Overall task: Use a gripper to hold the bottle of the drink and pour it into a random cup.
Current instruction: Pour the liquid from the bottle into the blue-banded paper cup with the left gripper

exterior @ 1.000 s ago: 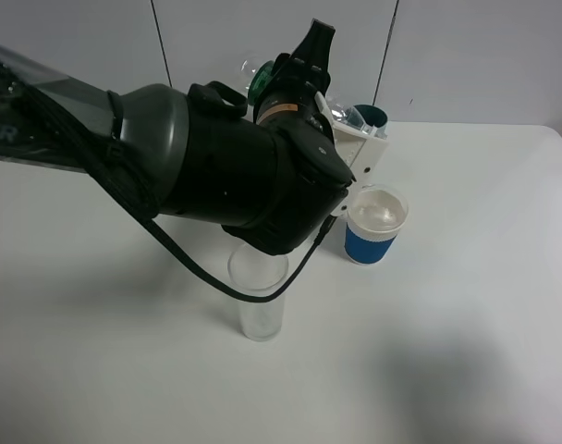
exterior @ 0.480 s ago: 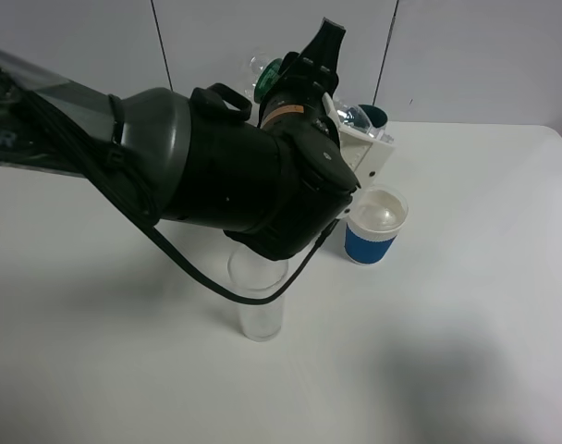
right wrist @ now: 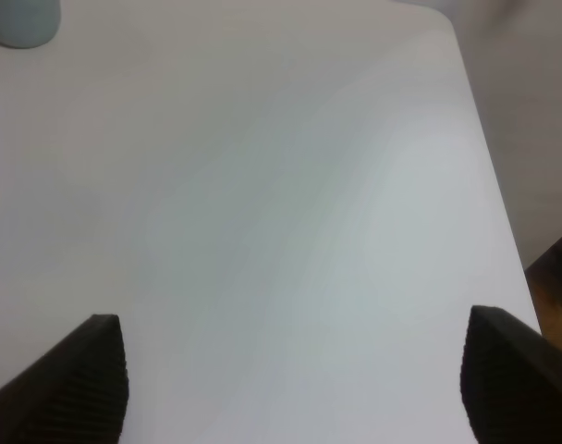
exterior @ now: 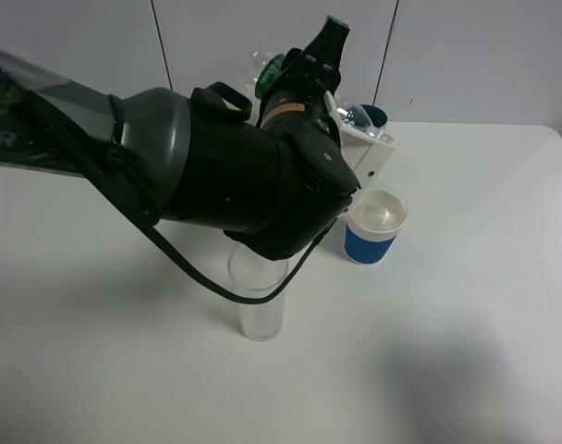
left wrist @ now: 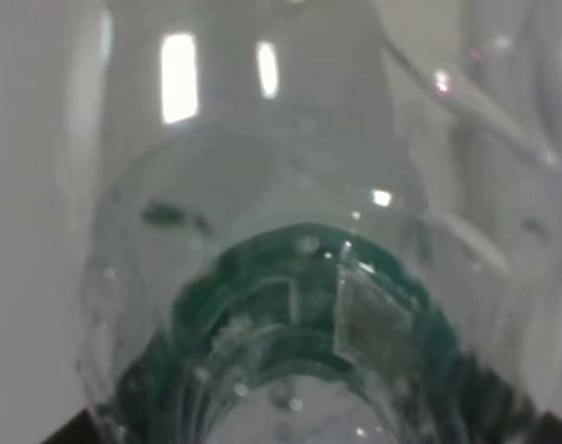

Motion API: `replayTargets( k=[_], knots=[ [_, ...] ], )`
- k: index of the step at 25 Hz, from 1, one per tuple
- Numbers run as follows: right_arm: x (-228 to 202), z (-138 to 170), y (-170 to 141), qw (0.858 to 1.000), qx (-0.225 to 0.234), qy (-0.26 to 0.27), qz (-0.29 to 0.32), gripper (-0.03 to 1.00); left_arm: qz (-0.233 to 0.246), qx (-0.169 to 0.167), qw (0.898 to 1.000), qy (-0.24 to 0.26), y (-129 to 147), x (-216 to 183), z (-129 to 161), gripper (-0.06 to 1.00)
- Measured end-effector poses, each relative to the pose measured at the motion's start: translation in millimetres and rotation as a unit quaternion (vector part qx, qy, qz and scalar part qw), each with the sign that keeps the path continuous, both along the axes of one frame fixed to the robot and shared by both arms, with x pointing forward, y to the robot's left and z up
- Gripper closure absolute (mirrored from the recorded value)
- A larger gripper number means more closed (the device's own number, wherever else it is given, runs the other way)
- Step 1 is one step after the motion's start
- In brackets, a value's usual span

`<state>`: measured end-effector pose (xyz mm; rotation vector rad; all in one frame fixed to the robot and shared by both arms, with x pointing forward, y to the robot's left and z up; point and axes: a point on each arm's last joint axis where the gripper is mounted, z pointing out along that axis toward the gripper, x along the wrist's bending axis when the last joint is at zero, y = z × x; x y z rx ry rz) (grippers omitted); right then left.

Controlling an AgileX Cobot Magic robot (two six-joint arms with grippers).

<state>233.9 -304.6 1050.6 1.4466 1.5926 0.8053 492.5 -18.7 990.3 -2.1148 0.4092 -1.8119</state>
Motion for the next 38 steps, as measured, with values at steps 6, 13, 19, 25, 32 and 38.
replayTargets(
  k=[6,13,19,25,32,38],
  knots=[
    [0.0,0.0,0.0,1.000,0.000,0.000,0.000,0.23,-0.003,0.002,1.000,-0.005,-0.5,0.2,1.0,0.48],
    [0.0,0.0,0.0,1.000,0.000,0.000,0.000,0.23,-0.005,0.007,1.000,-0.011,-0.7,0.3,2.0,0.48],
    [0.0,0.0,0.0,1.000,0.000,0.000,0.000,0.23,-0.009,0.011,1.000,-0.019,-1.3,0.6,3.6,0.48],
    [0.0,0.0,0.0,1.000,0.000,0.000,0.000,0.23,-0.009,0.011,1.000,-0.020,-1.4,0.6,3.7,0.48],
    [0.0,0.0,0.0,1.000,0.000,0.000,0.000,0.23,-0.019,-0.015,1.000,0.006,-2.2,-0.8,4.8,0.48],
    [0.0,0.0,0.0,1.000,0.000,0.000,0.000,0.23,-0.043,-0.140,0.987,0.068,-5.2,-6.8,15.0,0.48]
  ],
)
